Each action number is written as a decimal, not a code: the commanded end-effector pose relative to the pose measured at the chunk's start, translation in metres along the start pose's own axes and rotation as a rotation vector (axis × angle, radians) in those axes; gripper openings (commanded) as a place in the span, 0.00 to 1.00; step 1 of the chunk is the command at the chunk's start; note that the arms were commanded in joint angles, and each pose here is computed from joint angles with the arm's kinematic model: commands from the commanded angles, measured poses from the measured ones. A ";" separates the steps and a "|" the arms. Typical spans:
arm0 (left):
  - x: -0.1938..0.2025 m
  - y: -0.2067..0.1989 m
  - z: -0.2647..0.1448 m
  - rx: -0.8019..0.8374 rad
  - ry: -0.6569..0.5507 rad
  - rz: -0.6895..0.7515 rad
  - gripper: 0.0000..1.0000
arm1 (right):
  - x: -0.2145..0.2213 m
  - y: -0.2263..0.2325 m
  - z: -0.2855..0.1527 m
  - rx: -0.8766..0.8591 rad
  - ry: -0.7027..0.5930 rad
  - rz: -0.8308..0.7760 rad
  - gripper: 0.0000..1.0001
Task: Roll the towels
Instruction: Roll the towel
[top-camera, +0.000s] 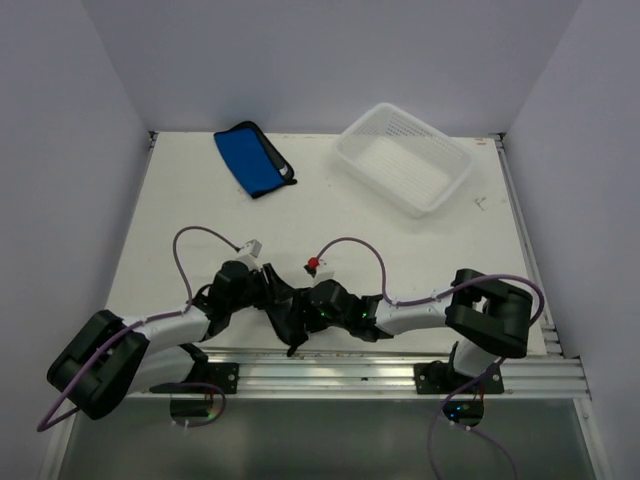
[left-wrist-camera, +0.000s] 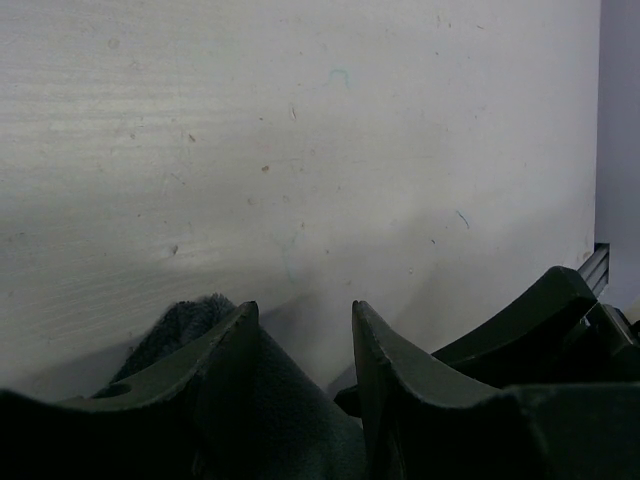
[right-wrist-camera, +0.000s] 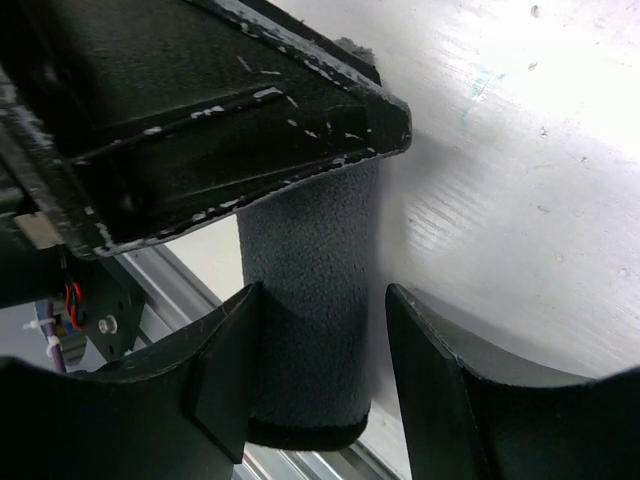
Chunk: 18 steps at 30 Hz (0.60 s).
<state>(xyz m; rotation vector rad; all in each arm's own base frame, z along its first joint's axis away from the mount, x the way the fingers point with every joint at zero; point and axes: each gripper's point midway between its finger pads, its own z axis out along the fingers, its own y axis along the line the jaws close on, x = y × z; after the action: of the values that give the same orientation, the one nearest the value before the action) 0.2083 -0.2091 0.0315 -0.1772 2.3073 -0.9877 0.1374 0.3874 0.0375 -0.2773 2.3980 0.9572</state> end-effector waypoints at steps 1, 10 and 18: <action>0.025 0.036 -0.007 -0.128 0.063 -0.018 0.48 | -0.006 0.020 0.007 -0.070 -0.008 0.042 0.54; 0.025 0.036 -0.009 -0.121 0.054 -0.026 0.48 | 0.013 0.012 0.009 -0.038 0.060 -0.003 0.42; 0.013 0.029 -0.007 -0.121 0.029 -0.013 0.49 | 0.018 0.021 0.004 0.073 0.068 -0.180 0.19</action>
<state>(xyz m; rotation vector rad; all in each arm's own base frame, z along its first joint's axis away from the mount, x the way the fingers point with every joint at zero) 0.2045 -0.2066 0.0319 -0.1857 2.3044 -0.9903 0.1236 0.4077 0.0398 -0.3993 2.4103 0.8912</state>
